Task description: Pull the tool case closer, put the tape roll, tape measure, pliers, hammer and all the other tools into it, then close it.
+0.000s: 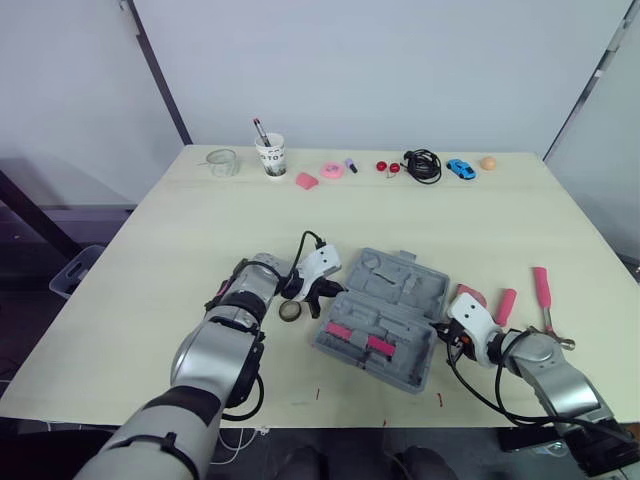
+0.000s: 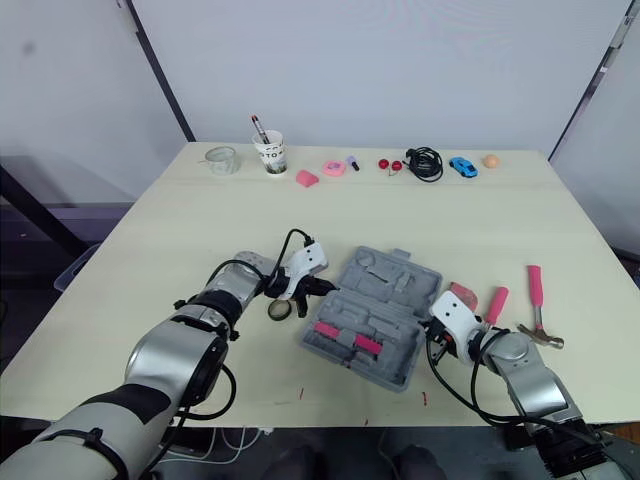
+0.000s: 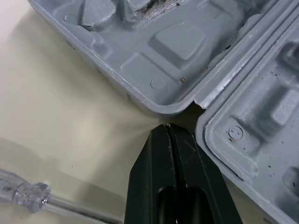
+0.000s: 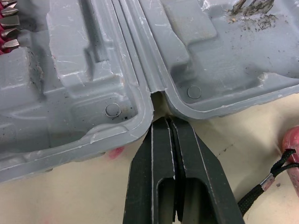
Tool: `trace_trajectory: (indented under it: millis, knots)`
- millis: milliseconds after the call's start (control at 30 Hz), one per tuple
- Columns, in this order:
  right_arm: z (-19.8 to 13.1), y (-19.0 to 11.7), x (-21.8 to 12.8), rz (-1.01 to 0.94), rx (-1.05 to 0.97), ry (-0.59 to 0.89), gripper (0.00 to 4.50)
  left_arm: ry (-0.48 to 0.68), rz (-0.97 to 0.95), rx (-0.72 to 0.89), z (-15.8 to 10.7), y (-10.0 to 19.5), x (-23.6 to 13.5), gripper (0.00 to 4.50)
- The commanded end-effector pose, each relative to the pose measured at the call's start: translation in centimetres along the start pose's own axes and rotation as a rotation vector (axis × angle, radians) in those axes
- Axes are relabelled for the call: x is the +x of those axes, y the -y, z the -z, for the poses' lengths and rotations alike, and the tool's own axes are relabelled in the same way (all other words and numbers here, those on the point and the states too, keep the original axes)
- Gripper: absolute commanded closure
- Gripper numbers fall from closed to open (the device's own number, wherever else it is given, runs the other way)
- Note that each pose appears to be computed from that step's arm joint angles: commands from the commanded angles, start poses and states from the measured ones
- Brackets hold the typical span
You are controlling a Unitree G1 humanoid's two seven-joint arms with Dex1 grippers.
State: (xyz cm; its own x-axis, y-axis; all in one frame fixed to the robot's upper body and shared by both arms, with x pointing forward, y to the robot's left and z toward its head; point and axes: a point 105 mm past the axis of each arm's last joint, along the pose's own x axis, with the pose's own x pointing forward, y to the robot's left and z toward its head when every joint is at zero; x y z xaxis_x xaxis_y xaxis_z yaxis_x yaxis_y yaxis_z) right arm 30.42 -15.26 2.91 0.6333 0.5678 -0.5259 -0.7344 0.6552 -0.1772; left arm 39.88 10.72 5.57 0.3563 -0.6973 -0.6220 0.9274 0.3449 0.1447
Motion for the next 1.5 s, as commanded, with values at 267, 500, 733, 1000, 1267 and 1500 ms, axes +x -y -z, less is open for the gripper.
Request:
trace_trajectory:
  millis: [267,500,733,1000,1267,1500]
  knots:
    - [-1.5,0.0,0.3,-0.006,-0.014,0.057,4.5,-0.014,0.046,0.022,-0.3,0.9,0.9,4.46]
    - [-1.5,-0.2,0.2,-0.026,-0.019,0.07,4.5,-0.02,0.099,0.034,-0.3,1.3,0.7,4.46]
    - [-1.2,-0.5,0.0,-0.069,-0.03,0.063,4.5,-0.059,0.219,0.043,0.3,2.6,0.3,4.46]
    - [-1.2,-0.5,-0.5,-0.125,-0.038,0.051,4.5,-0.119,0.341,0.014,1.2,4.1,0.2,4.46]
    - [-0.7,-0.2,-1.3,-0.145,-0.04,0.026,4.5,-0.138,0.363,0.019,0.9,4.6,0.0,4.46]
    - [-0.2,-0.6,-1.8,-0.173,-0.039,0.005,4.5,-0.137,0.398,0.032,0.8,6.2,-0.7,4.46]
